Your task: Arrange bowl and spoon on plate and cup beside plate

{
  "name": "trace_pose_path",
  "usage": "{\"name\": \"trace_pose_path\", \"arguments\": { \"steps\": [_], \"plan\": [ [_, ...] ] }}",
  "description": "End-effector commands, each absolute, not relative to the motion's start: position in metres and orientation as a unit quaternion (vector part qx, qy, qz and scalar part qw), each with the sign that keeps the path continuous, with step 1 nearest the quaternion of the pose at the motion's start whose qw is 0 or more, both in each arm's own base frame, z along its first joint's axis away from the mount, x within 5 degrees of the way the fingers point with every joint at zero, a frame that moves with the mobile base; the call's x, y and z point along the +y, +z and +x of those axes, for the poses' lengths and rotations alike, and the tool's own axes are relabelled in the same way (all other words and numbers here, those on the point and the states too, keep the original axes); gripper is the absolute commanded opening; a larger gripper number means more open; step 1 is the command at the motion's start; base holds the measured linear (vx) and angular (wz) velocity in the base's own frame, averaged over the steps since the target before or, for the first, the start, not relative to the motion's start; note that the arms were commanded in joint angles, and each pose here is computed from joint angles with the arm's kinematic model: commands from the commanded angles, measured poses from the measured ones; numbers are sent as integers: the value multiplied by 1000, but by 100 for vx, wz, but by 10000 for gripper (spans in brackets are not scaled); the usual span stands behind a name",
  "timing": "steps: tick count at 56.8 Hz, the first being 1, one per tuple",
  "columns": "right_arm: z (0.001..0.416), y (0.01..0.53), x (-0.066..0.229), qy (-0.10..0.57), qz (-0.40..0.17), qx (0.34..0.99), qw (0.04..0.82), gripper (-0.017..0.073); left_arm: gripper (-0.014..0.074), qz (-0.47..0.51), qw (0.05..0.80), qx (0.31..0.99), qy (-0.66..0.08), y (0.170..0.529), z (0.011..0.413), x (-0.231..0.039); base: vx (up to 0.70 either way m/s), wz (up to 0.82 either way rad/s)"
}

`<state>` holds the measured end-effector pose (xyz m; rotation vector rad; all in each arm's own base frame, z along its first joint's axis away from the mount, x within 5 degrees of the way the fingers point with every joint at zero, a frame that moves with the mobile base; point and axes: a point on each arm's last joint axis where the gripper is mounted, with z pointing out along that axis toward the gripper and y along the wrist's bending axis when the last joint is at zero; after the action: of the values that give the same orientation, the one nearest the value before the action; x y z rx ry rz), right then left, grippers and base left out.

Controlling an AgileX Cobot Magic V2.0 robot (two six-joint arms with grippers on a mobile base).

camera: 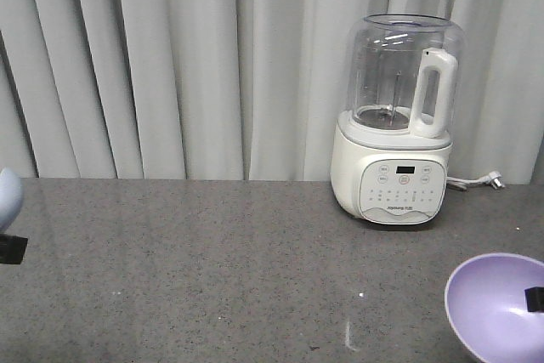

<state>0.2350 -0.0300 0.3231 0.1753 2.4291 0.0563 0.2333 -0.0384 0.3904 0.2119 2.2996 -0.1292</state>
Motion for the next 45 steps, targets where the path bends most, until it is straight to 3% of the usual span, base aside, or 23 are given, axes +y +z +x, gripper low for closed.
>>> {"name": "trace_pose_path", "arguments": {
  "steps": [1, 12, 23, 45],
  "plan": [
    [210, 367, -22, 32, 45, 893, 447, -11, -6, 81, 472, 875, -68, 417, 222, -40, 0, 0],
    [158, 404, -7, 62, 31, 844, 532, -11, -6, 79, 499, 859, -79, 432, 200, -38, 0, 0],
    [123, 418, 2, 76, 23, 820, 567, -11, -6, 81, 522, 845, -81, 446, 171, -34, 0, 0],
    [117, 421, 3, 74, 27, 810, 581, -8, -6, 80, 549, 828, -82, 456, 152, -31, 0, 0]
  ]
}}
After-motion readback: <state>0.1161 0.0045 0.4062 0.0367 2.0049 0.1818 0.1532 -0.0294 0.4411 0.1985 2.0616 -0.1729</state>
